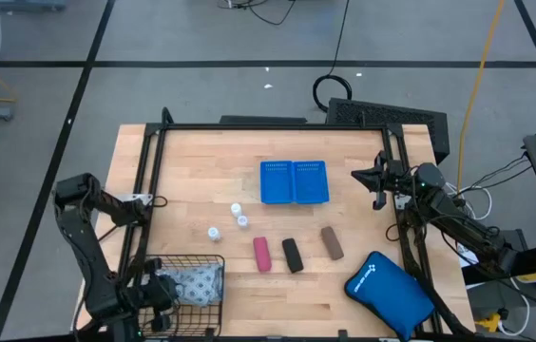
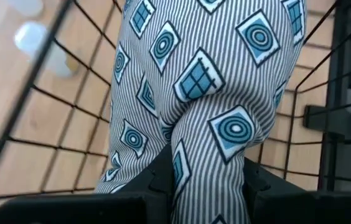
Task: Pick & place medical supplies in basket/bin
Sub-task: Put the blue patient gown into the black wire basket
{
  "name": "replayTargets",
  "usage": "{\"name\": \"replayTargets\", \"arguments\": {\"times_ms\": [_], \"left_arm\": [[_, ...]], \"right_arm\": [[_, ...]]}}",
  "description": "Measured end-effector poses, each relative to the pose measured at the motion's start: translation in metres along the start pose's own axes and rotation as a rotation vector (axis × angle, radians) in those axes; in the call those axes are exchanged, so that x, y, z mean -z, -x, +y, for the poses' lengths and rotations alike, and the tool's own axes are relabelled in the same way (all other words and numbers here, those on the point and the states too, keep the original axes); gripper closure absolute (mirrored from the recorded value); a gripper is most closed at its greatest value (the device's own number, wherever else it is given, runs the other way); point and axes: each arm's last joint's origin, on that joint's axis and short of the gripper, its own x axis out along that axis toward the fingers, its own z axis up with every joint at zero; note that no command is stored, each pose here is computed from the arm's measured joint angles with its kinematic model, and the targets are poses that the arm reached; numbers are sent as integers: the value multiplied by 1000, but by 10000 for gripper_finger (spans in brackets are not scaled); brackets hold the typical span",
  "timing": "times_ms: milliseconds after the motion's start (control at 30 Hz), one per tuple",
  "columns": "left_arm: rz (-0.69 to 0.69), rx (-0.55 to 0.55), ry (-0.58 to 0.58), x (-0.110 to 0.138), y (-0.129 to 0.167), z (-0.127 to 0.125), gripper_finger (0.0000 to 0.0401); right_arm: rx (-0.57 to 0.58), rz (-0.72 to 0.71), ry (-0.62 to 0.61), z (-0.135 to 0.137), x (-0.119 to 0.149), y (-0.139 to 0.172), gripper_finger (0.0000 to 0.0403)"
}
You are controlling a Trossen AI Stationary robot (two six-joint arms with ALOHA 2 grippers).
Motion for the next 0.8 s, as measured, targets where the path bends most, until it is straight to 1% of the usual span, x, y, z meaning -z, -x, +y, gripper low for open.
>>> {"name": "replayTargets", "arguments": {"times_ms": [100,133,200,333,400,467,533,633,800], "left_arm": [[9,-15,53,5,-8,-6,314],[9,-20,79,6,-11,-7,302],[10,-36,121,9,-16,-10,261],[40,-67,136,15,-25,-13,177],[51,-76,150,17,-27,-14,146],[53,-79,167,17,-28,-15,124],[51,-72,174,17,-28,-15,107],[45,-26,176,16,-27,-19,92],[33,64,151,11,-20,-24,88]], "right_arm": [[0,0,0,0,0,0,399],[0,1,0,0,0,0,399],[0,0,0,0,0,0,399],[0,0,0,0,0,0,399],[0,0,0,0,0,0,399],[0,1,0,0,0,0,399],[0,0,0,0,0,0,399],[0,0,0,0,0,0,399],[0,0,0,0,0,0,399]]}}
